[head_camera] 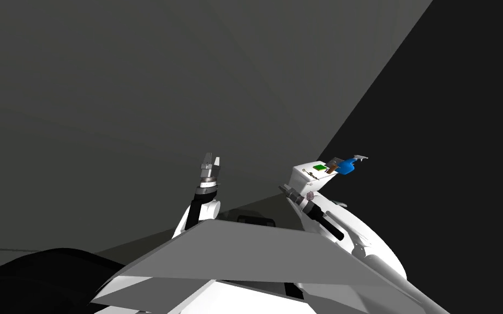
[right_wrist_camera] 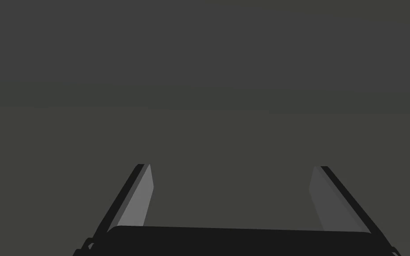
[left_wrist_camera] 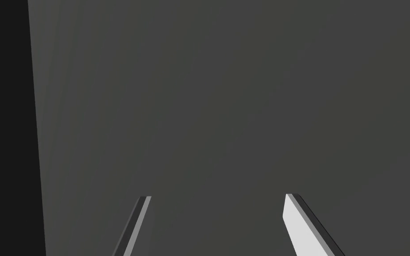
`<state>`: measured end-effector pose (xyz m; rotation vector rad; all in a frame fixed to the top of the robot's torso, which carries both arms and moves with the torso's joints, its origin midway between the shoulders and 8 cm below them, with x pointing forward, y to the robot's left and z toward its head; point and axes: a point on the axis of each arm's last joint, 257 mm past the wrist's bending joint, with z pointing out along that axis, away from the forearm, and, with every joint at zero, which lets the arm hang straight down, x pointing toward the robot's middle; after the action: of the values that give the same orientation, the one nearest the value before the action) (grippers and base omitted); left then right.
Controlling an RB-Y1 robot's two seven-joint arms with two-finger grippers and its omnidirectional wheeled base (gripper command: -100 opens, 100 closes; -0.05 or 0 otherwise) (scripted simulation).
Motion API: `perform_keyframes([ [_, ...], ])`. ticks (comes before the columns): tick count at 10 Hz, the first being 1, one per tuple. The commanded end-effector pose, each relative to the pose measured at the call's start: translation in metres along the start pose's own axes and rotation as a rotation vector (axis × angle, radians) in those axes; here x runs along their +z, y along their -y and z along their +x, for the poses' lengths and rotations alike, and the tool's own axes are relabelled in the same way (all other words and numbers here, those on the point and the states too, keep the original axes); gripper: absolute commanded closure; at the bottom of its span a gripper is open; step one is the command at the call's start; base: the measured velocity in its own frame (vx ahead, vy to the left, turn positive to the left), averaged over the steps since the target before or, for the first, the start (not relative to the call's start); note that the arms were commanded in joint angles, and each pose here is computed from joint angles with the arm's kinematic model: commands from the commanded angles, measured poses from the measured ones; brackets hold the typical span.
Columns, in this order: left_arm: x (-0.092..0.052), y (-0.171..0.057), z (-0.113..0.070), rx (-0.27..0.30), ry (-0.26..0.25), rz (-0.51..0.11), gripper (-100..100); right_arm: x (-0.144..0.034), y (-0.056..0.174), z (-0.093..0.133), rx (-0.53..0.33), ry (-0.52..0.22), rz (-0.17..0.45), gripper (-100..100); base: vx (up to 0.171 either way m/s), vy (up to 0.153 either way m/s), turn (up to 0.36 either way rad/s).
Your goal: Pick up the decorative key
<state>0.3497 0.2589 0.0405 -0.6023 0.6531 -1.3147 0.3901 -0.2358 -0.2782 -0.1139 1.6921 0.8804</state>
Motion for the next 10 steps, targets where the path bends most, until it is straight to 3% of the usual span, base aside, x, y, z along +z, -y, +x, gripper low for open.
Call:
perform_keyframes([
  [1,0.0,0.0,0.0,0.0,0.0,0.0,0,-0.01,0.019,0.009,-0.016,-0.047,0.028,-100,-0.02,0.057,0.087],
  [3,0.0,0.0,0.0,0.0,0.0,0.0,0,-0.015,0.028,0.014,-0.012,-0.058,0.05,-100,-0.003,0.011,0.001],
  [4,0.0,0.0,0.0,0.0,0.0,0.0,0,-0.028,0.04,0.029,-0.047,-0.131,0.059,-100,-0.004,0.038,0.187],
  [7,0.0,0.0,0.0,0.0,0.0,0.0,0,-0.039,0.058,0.038,-0.04,-0.152,0.103,-100,-0.006,0.029,0.011],
  [8,0.0,0.0,0.0,0.0,0.0,0.0,0,-0.057,0.071,0.051,-0.074,-0.228,0.118,-100,-0.013,0.032,0.158],
  [10,0.0,0.0,0.0,0.0,0.0,0.0,0,-0.07,0.088,0.058,-0.068,-0.247,0.159,-100,-0.011,0.028,0.037],
])
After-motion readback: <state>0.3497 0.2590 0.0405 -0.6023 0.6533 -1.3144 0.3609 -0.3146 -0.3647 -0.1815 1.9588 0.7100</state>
